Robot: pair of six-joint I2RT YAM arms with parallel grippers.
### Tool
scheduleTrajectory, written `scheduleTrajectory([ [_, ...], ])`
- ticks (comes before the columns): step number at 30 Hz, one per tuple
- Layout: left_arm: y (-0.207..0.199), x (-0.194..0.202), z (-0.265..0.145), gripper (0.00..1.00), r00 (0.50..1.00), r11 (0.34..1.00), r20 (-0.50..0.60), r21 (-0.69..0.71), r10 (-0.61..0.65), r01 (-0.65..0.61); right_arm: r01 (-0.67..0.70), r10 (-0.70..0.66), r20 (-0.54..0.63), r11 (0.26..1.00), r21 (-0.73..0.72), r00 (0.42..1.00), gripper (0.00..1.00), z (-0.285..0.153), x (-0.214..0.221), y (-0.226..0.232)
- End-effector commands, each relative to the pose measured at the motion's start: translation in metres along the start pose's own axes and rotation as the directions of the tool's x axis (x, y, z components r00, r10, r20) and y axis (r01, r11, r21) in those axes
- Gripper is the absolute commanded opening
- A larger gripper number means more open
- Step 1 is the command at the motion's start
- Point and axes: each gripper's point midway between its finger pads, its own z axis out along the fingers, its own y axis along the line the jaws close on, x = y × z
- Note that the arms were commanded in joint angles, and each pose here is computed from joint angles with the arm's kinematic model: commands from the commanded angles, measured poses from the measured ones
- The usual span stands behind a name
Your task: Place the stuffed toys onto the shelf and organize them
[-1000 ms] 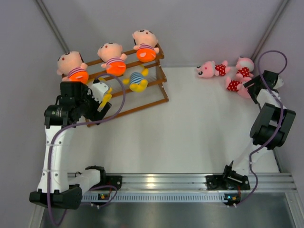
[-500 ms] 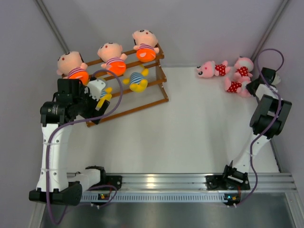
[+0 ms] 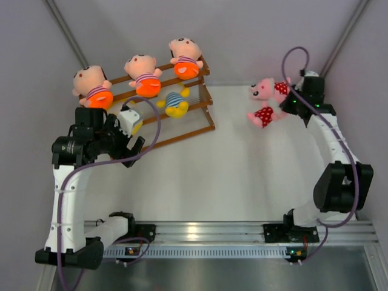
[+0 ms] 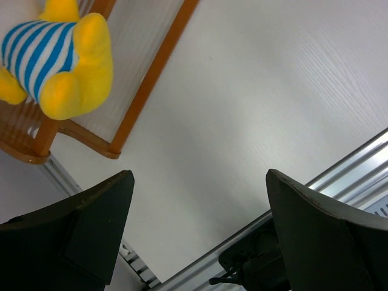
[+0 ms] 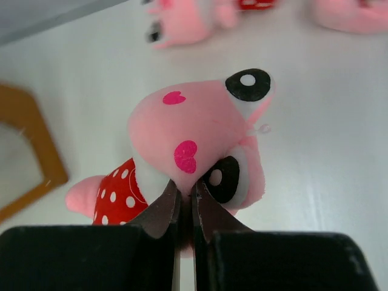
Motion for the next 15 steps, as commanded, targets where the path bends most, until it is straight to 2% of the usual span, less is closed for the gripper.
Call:
scheduleTrajectory([
  [1,-0.022,0.000,-0.004,0.96,0.998,0.996,0.057,0.081,0.026,-0.030,0.322,-0.367,-0.084,0.888,-0.327,0.927,0.00,-0.054,0.057,0.096],
  [3,-0.030,0.003,-0.007,0.97,0.997,0.995,0.074,0.098,0.028,-0.035,0.456,-0.553,-0.049,0.731,-0.507,0.831,0.00,-0.078,0.105,0.144],
  [4,-0.035,0.002,-0.008,0.98,0.996,0.992,0.090,0.118,0.028,-0.038,0.494,-0.596,0.008,0.659,-0.567,0.803,0.00,-0.096,0.116,0.164],
  [5,-0.039,0.004,-0.009,0.98,0.995,0.991,0.099,0.129,0.029,-0.041,0.530,-0.668,0.060,0.529,-0.663,0.741,0.00,-0.117,0.153,0.192],
  [6,-0.043,0.003,-0.013,0.98,0.992,0.990,0.121,0.134,0.033,-0.050,0.548,-0.680,0.120,0.460,-0.698,0.723,0.00,-0.132,0.163,0.209],
  [7,-0.050,0.001,-0.015,0.98,0.989,0.986,0.143,0.159,0.035,-0.057,0.576,-0.656,0.224,0.387,-0.720,0.721,0.00,-0.153,0.161,0.231],
  [8,-0.054,0.001,-0.017,0.98,0.987,0.982,0.159,0.175,0.037,-0.065,0.564,-0.652,0.274,0.286,-0.775,0.707,0.00,-0.179,0.185,0.253],
  [10,-0.064,0.001,-0.022,0.98,0.980,0.977,0.193,0.199,0.039,-0.078,0.566,-0.603,0.359,0.192,-0.802,0.713,0.00,-0.211,0.190,0.277],
  [11,-0.072,0.002,-0.021,0.98,0.978,0.968,0.206,0.238,0.029,-0.079,0.584,-0.564,0.430,0.117,-0.803,0.704,0.00,-0.235,0.196,0.300],
  [13,-0.083,0.003,-0.023,0.98,0.973,0.957,0.231,0.277,0.020,-0.086,0.604,-0.545,0.489,0.042,-0.796,0.681,0.00,-0.255,0.206,0.321],
  [14,-0.091,0.007,-0.021,0.98,0.973,0.945,0.231,0.318,0.003,-0.078,0.602,-0.506,0.537,-0.044,-0.797,0.675,0.00,-0.284,0.212,0.340],
  [15,-0.094,0.009,-0.023,0.98,0.971,0.943,0.240,0.322,0.001,-0.081,0.598,-0.485,0.556,-0.083,-0.797,0.675,0.00,-0.295,0.215,0.348],
])
